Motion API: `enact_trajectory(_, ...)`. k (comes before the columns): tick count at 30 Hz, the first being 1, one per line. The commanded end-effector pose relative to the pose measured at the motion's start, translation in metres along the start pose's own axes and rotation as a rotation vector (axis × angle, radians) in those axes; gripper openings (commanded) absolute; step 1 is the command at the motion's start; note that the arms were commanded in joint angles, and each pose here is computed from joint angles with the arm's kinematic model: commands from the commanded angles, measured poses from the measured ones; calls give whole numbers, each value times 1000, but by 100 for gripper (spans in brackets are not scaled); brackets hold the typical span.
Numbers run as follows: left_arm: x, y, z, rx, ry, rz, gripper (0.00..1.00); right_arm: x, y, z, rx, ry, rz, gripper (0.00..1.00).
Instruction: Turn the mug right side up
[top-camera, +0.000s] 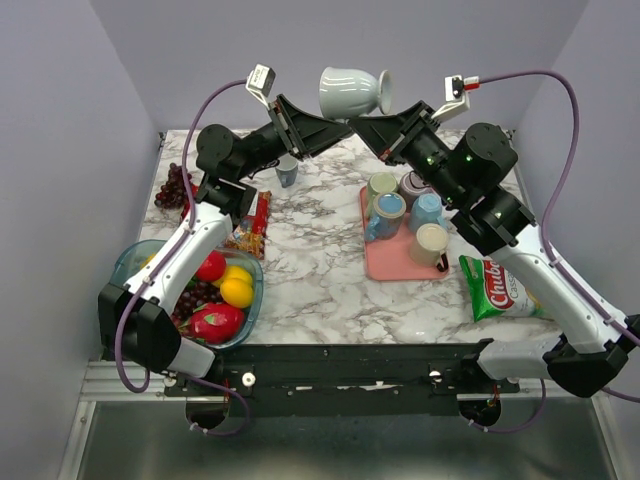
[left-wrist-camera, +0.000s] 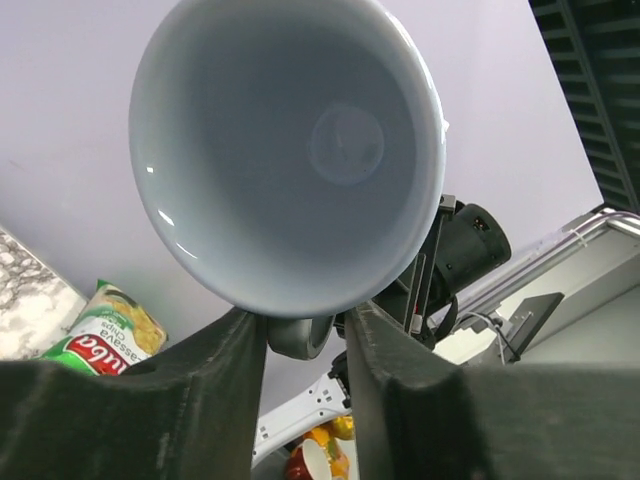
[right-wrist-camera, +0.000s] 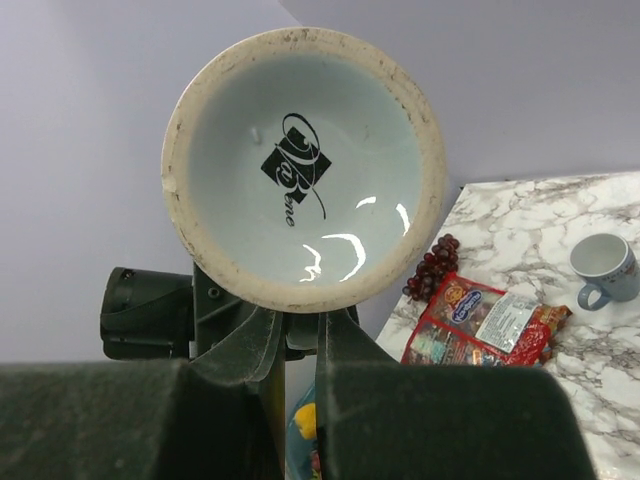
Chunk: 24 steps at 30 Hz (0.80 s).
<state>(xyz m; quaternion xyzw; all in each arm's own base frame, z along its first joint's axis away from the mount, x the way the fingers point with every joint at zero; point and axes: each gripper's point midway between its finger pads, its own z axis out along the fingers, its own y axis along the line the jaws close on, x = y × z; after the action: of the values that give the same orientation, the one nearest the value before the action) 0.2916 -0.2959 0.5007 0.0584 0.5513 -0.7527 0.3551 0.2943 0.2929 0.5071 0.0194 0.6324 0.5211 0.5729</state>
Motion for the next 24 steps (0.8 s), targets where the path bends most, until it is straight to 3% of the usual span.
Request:
enact_trajectory(1, -9, -13, 5, 56, -36, 29, 33, -10, 22, -8, -91, -31, 4, 1)
enact_trajectory(3, -10, -12, 6, 56, -37, 29, 22, -6, 18, -9, -84, -24, 5, 1)
enact_trajectory(4, -10, -12, 8, 57, -35, 30, 9, -5, 17, -8, -80, -19, 10, 1)
enact_trajectory(5, -11, -12, 8, 59, -35, 33, 3, -3, 15, -8, -73, -15, 8, 1)
enact_trajectory(9, -12, -2, 9, 29, -43, 34, 0, 6, 0, -8, -18, 14, -8, 1)
enact_trajectory(10, -13, 0, 10, 20, -43, 41, 0, 10, -5, -8, 7, 33, -14, 4)
enact_trajectory(12, -12, 16, 10, -41, -37, 54, 0, 11, -17, -9, 64, 30, -36, 18)
enact_trajectory(13, -13, 18, 11, -55, -35, 62, 0, 14, -24, -11, 96, 42, -42, 39)
enact_trajectory(16, -14, 39, 9, -140, -26, 108, 0, 24, -53, -18, 214, 66, -66, 76)
enact_trajectory(18, -14, 59, 6, -235, -19, 122, 0, 29, -67, -23, 271, 77, -89, 85)
enact_trajectory(19, -18, 63, 6, -262, -15, 195, 0, 37, -79, -29, 321, 111, -97, 89)
enact_trajectory(24, -20, 126, -14, -543, 46, 299, 0, 56, -129, -59, 553, 173, -112, 100)
